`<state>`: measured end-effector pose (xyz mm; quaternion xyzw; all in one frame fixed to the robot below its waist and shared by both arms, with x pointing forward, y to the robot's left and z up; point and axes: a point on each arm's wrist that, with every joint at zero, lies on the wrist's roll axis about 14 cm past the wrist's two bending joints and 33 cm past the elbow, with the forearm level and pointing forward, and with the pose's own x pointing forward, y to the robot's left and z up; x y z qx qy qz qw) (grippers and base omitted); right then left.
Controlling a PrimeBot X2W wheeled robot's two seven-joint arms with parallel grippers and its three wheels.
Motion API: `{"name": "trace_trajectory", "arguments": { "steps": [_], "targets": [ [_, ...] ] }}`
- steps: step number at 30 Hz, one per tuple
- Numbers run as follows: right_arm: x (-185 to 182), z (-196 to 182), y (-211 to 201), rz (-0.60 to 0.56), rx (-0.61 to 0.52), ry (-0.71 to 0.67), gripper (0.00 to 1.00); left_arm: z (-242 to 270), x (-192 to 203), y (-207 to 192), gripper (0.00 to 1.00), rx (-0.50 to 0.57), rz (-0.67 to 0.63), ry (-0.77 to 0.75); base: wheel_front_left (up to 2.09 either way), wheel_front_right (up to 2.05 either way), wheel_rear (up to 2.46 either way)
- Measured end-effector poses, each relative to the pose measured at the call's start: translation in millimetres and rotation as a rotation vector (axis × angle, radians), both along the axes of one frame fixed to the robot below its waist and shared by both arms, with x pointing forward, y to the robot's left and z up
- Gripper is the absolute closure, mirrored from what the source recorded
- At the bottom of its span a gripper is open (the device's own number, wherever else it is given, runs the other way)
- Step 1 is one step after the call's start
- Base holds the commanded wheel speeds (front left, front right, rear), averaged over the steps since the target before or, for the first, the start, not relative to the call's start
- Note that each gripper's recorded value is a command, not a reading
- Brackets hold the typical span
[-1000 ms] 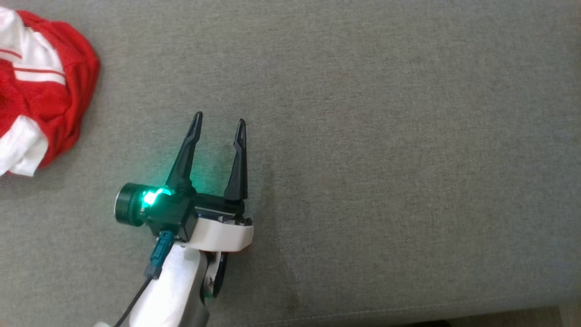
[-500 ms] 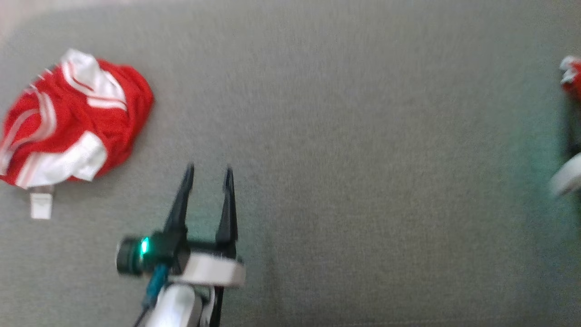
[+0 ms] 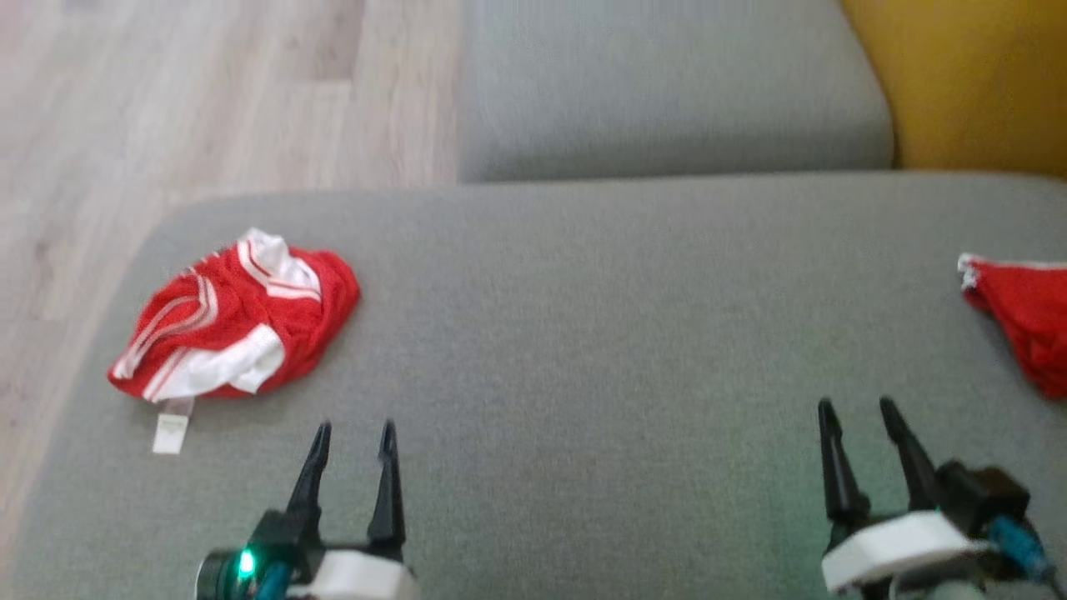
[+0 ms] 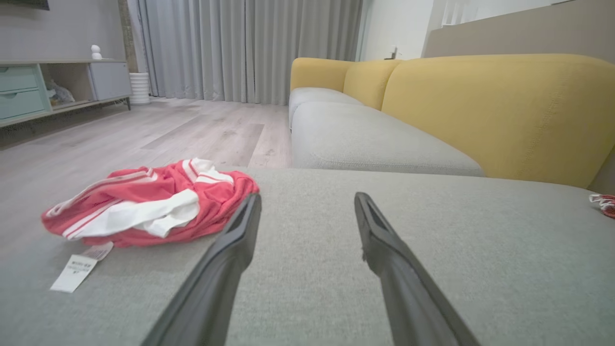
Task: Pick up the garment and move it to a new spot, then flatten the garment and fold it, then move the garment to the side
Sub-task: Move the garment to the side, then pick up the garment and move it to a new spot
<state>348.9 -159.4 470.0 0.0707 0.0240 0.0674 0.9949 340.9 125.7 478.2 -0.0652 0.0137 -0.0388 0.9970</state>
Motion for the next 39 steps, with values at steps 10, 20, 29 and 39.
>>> {"name": "trace_trajectory", "arguments": {
  "steps": [10,20,29,39],
  "targets": [
    [-26,-2,10,0.024,-0.028,-0.005,0.0,-15,-19,15,0.0,0.011,0.051,0.04,0.0,0.0,0.0],
    [-24,-2,12,0.03,-0.028,-0.006,0.0,-14,-19,27,0.0,0.008,0.086,0.038,0.0,0.0,0.0],
    [-18,-10,25,0.074,-0.035,0.021,0.0,-9,-28,52,0.0,0.03,0.161,0.015,0.0,0.0,0.0],
    [7,-15,85,0.252,-0.042,0.048,0.0,17,-63,121,0.0,0.021,0.397,-0.074,0.0,0.0,0.0]
  ]
}}
